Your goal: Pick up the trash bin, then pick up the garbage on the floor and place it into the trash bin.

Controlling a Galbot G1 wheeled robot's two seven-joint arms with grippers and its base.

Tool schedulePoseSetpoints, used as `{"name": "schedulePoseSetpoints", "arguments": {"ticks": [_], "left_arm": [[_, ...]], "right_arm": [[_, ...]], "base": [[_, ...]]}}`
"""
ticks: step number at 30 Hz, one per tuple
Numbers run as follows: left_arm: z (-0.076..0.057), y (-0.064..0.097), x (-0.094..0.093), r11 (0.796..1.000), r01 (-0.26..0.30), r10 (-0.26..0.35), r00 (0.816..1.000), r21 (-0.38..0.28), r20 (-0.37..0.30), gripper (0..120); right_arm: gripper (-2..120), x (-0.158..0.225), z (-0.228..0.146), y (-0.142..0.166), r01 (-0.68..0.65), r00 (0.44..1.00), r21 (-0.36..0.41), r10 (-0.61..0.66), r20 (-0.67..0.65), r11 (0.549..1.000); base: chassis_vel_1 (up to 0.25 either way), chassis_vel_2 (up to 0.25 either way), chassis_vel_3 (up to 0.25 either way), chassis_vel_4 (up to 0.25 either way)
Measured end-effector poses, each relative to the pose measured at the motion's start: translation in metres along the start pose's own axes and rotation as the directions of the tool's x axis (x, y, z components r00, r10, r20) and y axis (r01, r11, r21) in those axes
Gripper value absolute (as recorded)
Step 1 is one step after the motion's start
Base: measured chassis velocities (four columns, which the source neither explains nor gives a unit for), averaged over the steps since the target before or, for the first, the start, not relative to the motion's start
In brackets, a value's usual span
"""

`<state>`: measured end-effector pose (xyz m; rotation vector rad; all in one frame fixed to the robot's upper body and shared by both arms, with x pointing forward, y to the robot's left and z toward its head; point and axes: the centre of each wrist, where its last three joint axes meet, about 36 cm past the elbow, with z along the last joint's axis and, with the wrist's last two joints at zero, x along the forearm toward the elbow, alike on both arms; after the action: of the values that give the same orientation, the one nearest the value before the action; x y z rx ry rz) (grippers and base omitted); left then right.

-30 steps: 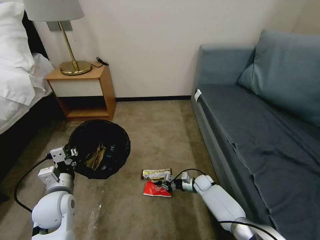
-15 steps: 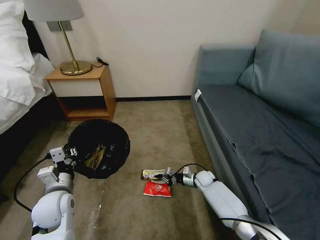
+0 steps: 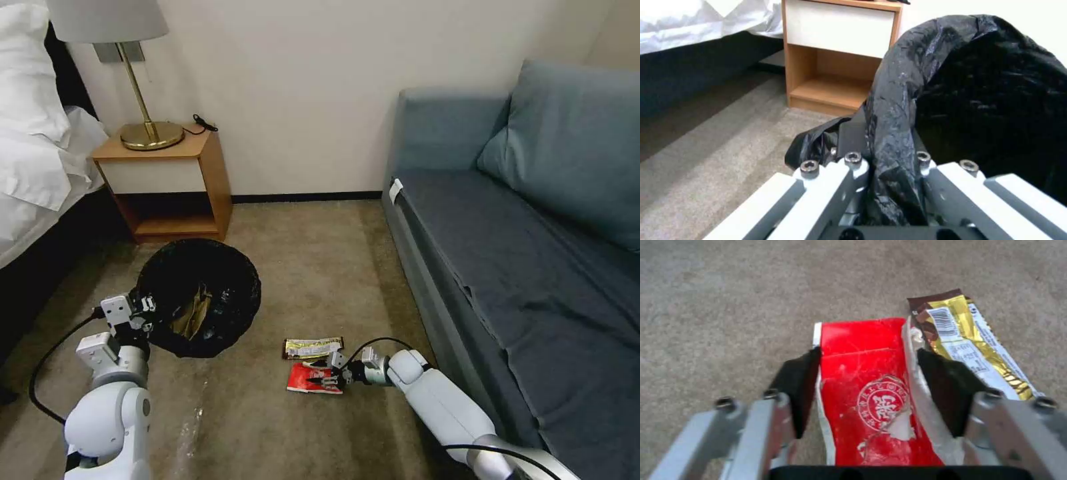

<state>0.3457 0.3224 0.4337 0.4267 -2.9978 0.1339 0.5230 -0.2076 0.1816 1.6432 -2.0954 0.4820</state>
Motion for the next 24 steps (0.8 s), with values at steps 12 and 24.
{"name": "schedulePoseSetpoints", "arguments": {"ticks": [12, 24], "left_arm": [[-0.001, 0.002, 0.003, 1.0, 0.003, -0.003, 1.0, -0.004, 0.002, 4], [-0.002, 0.002, 0.006, 1.0, 0.002, -0.002, 1.0, -0.003, 0.005, 4]], "right_arm": [[97, -0.001, 0.007, -0.007, -0.005, 0.999, 0.003, 0.005, -0.031, 1.0], [60, -0.005, 0.018, 0.004, -0.008, 1.0, -0.015, 0.008, -0.017, 1.0]], "base": [[0.0, 0.0, 0.0, 0.0], [0.0, 0.0, 0.0, 0.0]]}}
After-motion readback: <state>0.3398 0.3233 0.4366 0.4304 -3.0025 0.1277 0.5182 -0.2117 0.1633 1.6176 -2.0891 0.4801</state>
